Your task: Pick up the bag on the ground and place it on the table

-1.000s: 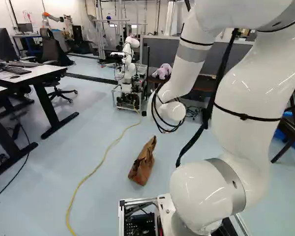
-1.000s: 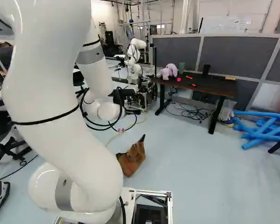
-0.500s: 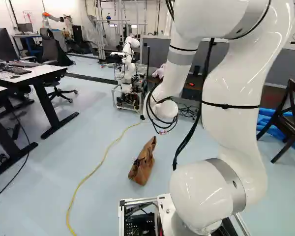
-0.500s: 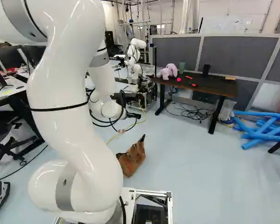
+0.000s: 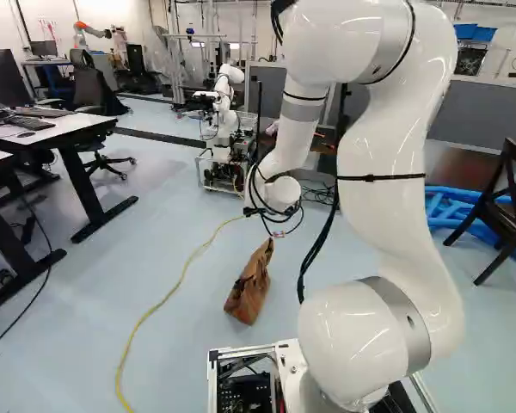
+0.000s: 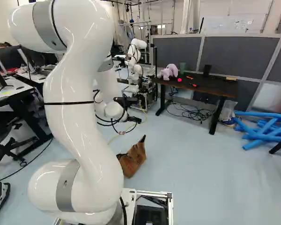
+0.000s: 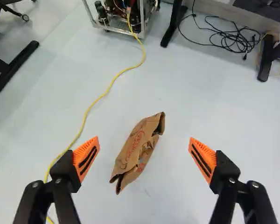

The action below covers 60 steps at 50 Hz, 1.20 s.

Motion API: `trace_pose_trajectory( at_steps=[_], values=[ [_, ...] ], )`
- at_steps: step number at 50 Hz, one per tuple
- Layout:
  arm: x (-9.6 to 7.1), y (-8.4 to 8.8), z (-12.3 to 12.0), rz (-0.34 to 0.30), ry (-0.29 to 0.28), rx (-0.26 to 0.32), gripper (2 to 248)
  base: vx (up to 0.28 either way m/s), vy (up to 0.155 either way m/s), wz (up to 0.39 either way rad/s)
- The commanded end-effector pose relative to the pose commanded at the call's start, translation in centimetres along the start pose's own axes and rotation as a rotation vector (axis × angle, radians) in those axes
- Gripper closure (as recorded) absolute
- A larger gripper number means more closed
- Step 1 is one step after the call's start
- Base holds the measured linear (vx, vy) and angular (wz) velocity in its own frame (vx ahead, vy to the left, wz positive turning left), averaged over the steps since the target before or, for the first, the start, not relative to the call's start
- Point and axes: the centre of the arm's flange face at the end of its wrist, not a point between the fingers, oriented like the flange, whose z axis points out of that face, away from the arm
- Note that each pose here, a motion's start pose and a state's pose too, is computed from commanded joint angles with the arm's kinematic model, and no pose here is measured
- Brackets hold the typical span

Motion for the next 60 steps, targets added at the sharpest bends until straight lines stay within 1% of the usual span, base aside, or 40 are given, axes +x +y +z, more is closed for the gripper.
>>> trace_pose_trajectory(
  at_steps=[21, 43, 60],
  values=[
    [-0.2, -0.6, 4.0, 0.035, -0.090, -0.021, 3, 0.000, 0.000, 0.000],
    [-0.7, -1.7, 8.1, 0.066, -0.175, -0.036, 3, 0.000, 0.000, 0.000],
    [-1.9, -1.9, 10.4, 0.099, -0.245, -0.055, 3, 0.000, 0.000, 0.000]
  ],
)
